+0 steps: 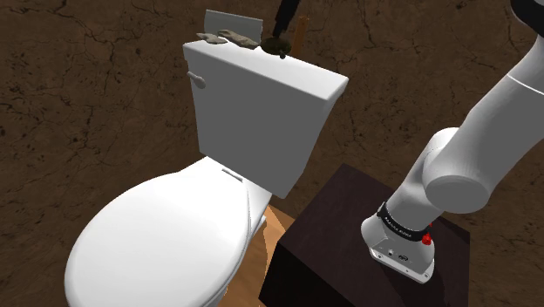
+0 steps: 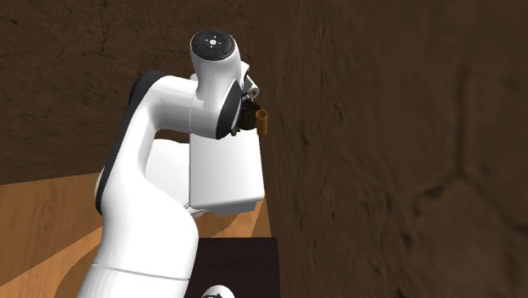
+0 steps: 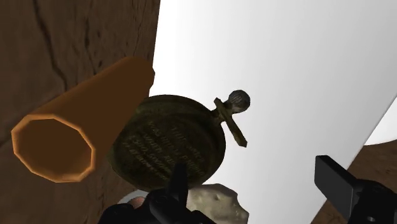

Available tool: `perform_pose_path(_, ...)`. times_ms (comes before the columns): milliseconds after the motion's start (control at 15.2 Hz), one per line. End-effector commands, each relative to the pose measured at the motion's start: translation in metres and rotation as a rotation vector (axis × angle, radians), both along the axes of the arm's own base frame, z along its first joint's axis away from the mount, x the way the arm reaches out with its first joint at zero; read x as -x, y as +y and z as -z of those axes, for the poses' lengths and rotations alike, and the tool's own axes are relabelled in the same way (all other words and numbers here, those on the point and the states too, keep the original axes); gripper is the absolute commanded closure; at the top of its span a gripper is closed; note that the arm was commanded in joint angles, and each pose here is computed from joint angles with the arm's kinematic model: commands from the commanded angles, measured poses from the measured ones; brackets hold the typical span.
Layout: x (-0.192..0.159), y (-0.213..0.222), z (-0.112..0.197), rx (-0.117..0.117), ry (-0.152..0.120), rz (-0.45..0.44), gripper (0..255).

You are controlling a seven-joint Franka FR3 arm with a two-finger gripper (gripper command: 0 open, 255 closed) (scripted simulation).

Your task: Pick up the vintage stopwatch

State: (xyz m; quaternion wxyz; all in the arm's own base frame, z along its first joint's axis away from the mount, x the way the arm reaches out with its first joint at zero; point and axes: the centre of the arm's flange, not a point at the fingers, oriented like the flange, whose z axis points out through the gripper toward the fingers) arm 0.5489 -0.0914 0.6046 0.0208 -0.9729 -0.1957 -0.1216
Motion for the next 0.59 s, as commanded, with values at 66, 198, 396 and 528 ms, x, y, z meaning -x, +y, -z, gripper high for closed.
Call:
perform_pose_path(66, -0.002, -0.001, 0.016, -0.001, -0.002, -0.003, 0)
perform_pose_path(198, -0.002, -0.001, 0.026, -0.001, -0.002, -0.003, 0)
perform_pose_path(396, -0.002, -0.001, 0.035, -0.001, -0.002, -0.003, 0)
perform_pose_path(528, -0.001, -0.002, 0.035, -0.001, -0.002, -0.003, 255)
